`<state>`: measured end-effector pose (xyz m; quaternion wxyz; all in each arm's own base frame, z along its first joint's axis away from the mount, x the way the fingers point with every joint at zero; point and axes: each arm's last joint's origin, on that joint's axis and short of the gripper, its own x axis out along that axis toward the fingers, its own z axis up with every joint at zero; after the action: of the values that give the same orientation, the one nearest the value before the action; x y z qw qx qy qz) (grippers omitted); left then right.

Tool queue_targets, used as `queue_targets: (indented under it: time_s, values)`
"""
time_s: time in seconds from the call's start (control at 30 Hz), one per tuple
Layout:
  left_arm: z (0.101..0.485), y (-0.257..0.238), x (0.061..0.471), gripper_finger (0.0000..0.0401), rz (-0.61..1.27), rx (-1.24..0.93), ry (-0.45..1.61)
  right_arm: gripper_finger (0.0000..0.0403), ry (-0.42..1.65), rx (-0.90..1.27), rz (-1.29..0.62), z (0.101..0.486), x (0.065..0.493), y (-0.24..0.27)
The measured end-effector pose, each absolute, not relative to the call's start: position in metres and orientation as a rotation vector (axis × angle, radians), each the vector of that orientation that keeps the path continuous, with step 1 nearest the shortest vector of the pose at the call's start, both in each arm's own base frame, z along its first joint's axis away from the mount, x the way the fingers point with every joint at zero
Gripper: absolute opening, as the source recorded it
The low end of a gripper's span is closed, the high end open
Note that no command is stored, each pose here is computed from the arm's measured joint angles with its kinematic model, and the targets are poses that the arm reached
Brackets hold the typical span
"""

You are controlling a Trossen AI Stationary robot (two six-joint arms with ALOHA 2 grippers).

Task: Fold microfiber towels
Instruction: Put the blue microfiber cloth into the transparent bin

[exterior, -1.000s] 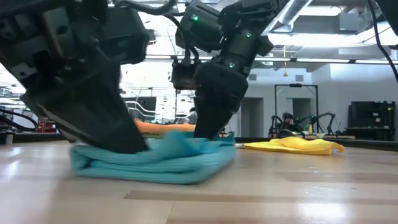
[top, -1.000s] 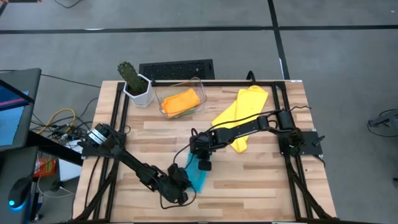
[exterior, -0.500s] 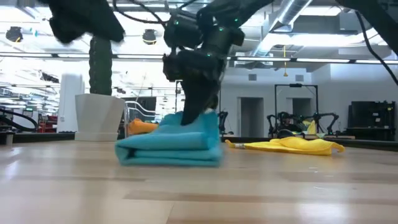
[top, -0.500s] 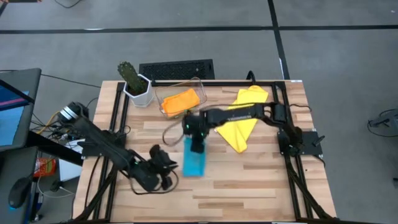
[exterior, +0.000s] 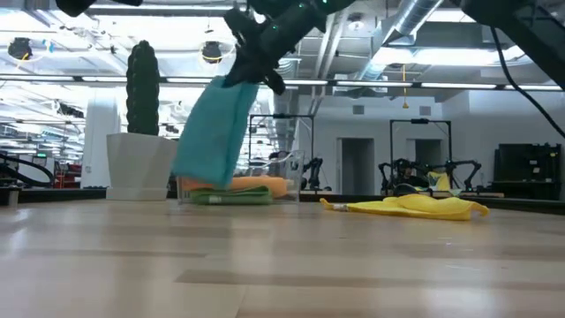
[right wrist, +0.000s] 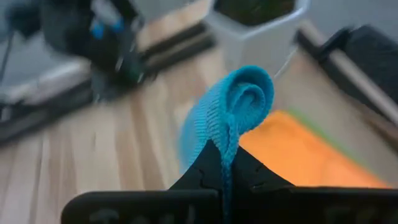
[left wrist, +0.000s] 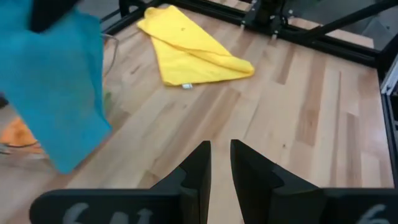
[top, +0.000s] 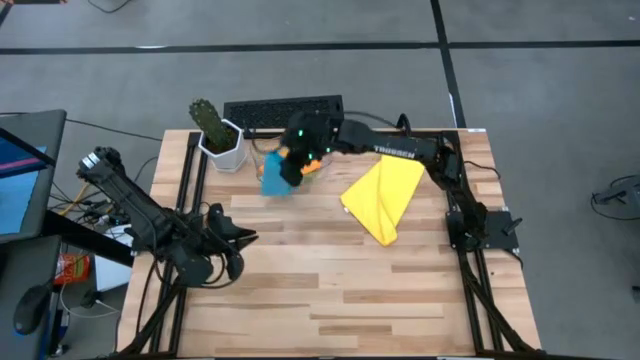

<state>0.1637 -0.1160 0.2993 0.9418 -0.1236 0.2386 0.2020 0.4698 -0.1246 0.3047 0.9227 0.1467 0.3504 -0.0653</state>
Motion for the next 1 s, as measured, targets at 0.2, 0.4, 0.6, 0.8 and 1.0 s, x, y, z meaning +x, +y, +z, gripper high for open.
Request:
queue_targets:
  time_s: [0.2, 0.4, 0.6, 0.8, 1.0]
  values:
    - [0.3, -0.111, 0.158, 0.0052, 0.423, -0.225, 0.504, 0.0021, 0.57, 0.407, -0.247, 0.314, 0.465, -0.169]
    - [0.298, -0.11, 0.157, 0.0052, 0.429, -0.203, 0.524, 0.0021, 0.543, 0.508, -0.325, 0.308, 0.456, -0.195]
    - [0.297, -0.108, 0.155, 0.0052, 0.437, -0.179, 0.541, 0.0021, 0.648, 0.601, -0.338, 0.251, 0.471, -0.201]
    - [0.297, -0.108, 0.155, 0.0052, 0.438, -0.175, 0.544, 0.0021, 0.773, 0.679, -0.368, 0.208, 0.48, -0.195]
    - [0.297, -0.108, 0.155, 0.0052, 0.439, -0.173, 0.543, 0.0021, 0.858, 0.631, -0.464, 0.217, 0.466, -0.194]
